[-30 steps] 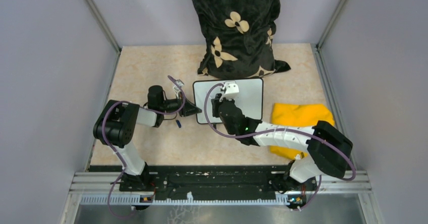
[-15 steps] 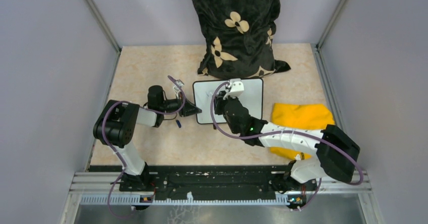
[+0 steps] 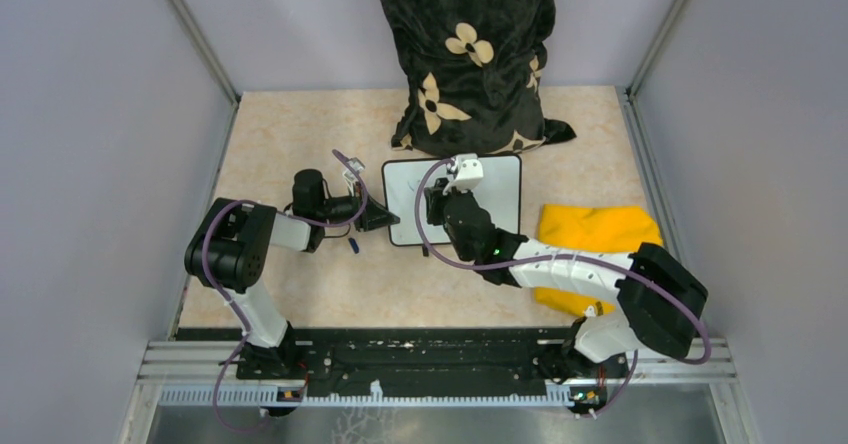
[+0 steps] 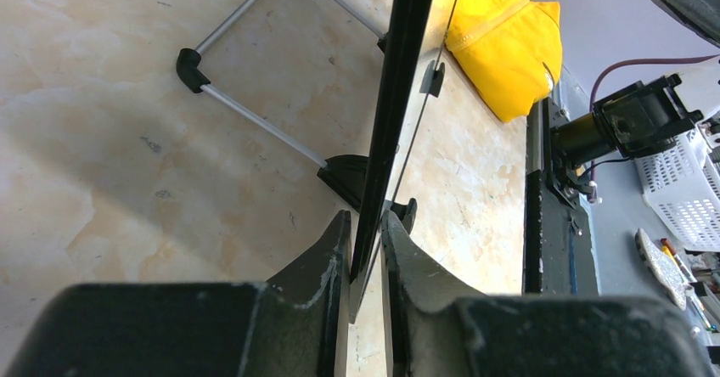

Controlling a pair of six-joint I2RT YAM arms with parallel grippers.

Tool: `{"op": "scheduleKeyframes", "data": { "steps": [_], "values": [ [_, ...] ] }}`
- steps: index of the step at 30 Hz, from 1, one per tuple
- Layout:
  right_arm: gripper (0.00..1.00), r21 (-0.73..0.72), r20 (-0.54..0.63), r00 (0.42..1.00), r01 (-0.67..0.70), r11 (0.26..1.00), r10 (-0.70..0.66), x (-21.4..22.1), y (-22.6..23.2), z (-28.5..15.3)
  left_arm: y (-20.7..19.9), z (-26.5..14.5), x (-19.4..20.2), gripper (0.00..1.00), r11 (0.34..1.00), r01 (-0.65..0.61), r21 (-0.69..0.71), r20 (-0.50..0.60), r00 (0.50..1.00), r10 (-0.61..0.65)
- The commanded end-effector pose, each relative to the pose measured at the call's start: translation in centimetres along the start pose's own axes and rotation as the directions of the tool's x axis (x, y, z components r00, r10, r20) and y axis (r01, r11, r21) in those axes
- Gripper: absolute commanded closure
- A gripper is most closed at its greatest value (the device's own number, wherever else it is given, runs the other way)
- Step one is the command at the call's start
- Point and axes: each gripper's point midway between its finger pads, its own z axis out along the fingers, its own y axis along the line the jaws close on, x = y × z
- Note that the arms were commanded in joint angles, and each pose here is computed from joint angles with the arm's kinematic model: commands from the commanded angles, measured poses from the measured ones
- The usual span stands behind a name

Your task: Write a sentence on the whiteboard

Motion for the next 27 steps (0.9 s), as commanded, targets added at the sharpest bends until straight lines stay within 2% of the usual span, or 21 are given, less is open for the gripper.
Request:
{"op": "scheduleKeyframes", "data": {
  "steps": [1,27],
  "values": [
    [1.0,-0.02,0.044,0.997,-0.057,0.998,0.058,-1.9,1.0,0.6,0.2,0.2,0.0,0.79,1.0,-0.017,0.004,-0.005,1.0,0.017],
    [1.0,-0.082,-0.196,0.98,-0.048,0.996,0.031,5.8,1.5,0.3,0.2,0.2,0.0,0.79,1.0,-0.016,0.003,-0.004,1.0,0.016]
  ]
}}
